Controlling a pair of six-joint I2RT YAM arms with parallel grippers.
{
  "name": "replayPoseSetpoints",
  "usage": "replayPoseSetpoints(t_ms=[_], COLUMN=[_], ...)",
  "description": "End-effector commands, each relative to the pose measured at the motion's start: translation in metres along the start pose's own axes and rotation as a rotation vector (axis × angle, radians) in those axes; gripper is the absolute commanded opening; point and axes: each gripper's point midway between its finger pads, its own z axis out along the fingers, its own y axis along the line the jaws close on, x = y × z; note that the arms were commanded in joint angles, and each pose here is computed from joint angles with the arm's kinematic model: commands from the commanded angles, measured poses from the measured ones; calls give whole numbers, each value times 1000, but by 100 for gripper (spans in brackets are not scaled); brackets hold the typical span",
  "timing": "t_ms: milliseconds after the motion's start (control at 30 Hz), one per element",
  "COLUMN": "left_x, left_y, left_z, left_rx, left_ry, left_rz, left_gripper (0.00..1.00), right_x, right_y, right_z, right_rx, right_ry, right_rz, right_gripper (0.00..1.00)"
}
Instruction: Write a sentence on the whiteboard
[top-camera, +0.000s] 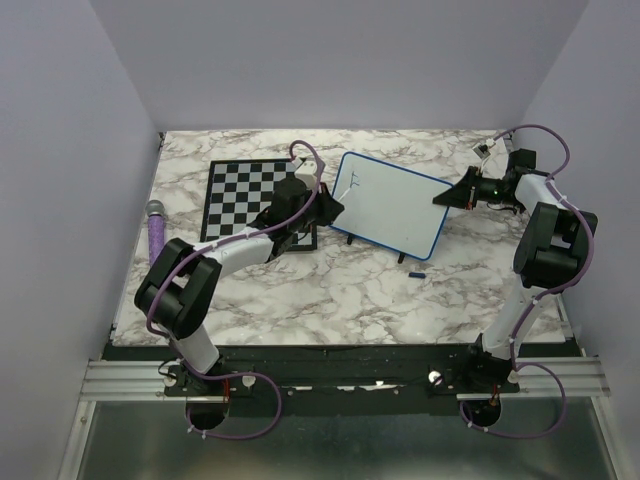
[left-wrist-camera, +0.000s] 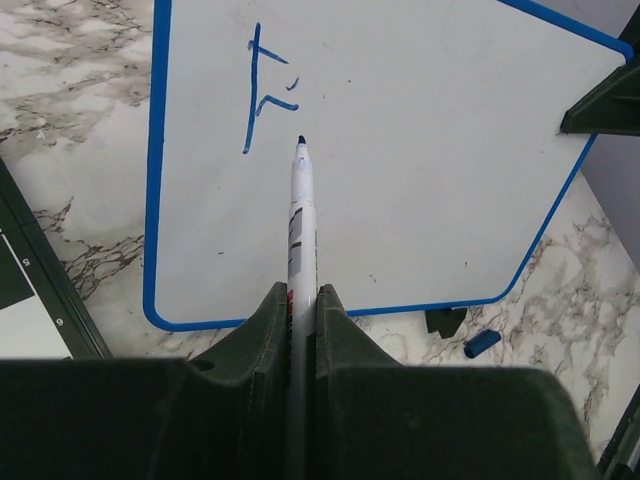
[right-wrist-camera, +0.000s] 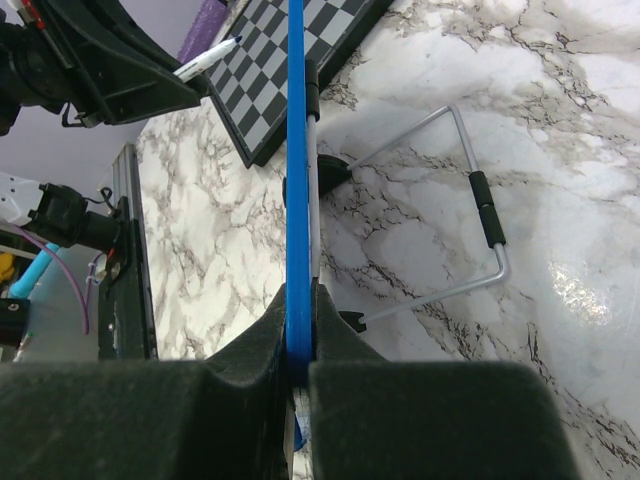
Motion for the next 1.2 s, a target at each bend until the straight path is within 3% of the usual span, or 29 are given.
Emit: replayPoseSetpoints(t_ms=[0,600,1167], left_x=[-5,9,13], left_y=[-8,-16,-10], left_z=[1,36,44], left_rx=[24,10,-31], left_ry=[-24,47,72], left_rz=[33,81,80], left_gripper=[0,0,0], right_x=[-5,-5,-6], right_y=[-16,-15,-15], right_z=[-4,-4,-4], right_rx=[51,49,48], right_ry=[14,13,12], right_rz=[-88,-89,-91], right_gripper=[1,1,0])
